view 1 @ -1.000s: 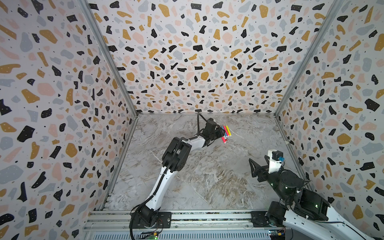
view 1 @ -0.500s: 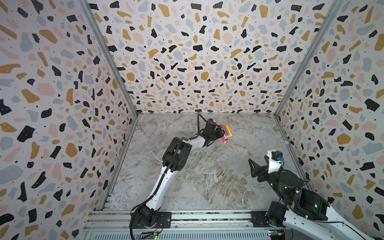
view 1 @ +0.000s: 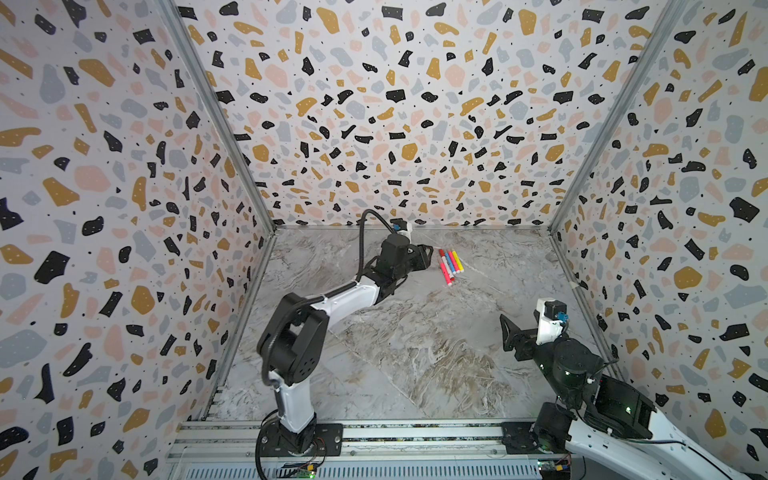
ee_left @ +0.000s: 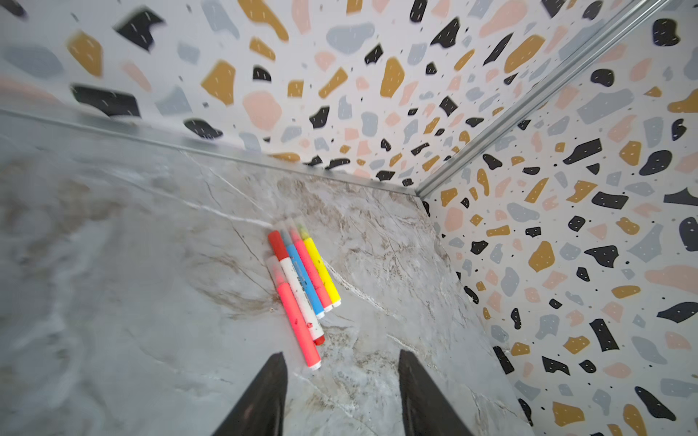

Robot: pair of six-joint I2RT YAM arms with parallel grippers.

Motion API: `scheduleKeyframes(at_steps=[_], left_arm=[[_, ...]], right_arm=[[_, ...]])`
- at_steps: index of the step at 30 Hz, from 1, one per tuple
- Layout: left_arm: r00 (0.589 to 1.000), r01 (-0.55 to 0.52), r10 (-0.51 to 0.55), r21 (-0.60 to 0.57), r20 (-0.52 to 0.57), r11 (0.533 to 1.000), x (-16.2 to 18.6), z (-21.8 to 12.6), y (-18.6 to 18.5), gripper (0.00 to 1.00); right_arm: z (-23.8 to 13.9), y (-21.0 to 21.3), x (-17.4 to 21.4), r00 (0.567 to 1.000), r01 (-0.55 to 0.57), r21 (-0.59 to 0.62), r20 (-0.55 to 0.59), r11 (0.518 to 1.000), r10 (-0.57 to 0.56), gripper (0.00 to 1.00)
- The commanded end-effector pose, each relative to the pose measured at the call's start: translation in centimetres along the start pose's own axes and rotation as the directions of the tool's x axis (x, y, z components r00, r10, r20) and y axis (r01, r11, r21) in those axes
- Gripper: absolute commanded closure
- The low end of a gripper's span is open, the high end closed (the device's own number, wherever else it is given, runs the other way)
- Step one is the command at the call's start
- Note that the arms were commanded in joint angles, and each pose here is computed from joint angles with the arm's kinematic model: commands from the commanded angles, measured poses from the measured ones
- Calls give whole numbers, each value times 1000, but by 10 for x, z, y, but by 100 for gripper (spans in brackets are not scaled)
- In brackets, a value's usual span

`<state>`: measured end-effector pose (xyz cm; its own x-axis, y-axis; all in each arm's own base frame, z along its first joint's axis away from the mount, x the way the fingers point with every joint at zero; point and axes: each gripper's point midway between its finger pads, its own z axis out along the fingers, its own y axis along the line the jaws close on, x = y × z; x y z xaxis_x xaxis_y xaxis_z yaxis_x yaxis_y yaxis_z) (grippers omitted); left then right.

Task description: Insert the pens into the pen caps

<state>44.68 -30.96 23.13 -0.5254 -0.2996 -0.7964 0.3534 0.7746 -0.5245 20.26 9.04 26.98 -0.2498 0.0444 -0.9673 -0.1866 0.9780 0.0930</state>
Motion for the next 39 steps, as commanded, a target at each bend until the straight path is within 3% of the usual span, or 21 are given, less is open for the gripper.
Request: scheduleKeyframes(at_steps=[1,8,12,15,21,22,24,25,35,39], left_arm=[[980,-155,174,-175,97,972,-24,-48,26,51],[915,-189,335,-496,223,847,-40,-171,82,50],[896,-161,383,-640,223,751,-28,-225,117,49],[888,-134,408,-728,213,673,-17,-250,140,46],[897,-117,416,-829,149,548,10,-269,175,29],[897,-118,419,-837,141,535,13,-270,178,26],[895,-118,425,-848,135,517,17,-273,182,6],[894,-113,426,-851,138,513,18,-274,183,2],[864,-88,476,-884,161,458,29,-295,199,0],[854,-61,484,-889,189,454,36,-304,204,0]], right_arm=[[5,-15,-4,999,42,122,7,992,-43,6],[33,-7,9,992,128,206,-14,970,-128,3],[50,3,18,984,177,217,-40,960,-172,3],[56,2,22,983,182,245,-23,952,-182,5],[55,-8,32,974,209,274,22,939,-224,4],[54,-13,35,975,205,292,24,934,-222,1],[52,-24,39,978,181,341,34,923,-204,1],[52,-28,42,980,170,360,40,917,-197,1],[52,-43,62,965,225,426,29,876,-262,0],[46,-61,73,965,218,511,16,832,-263,2]])
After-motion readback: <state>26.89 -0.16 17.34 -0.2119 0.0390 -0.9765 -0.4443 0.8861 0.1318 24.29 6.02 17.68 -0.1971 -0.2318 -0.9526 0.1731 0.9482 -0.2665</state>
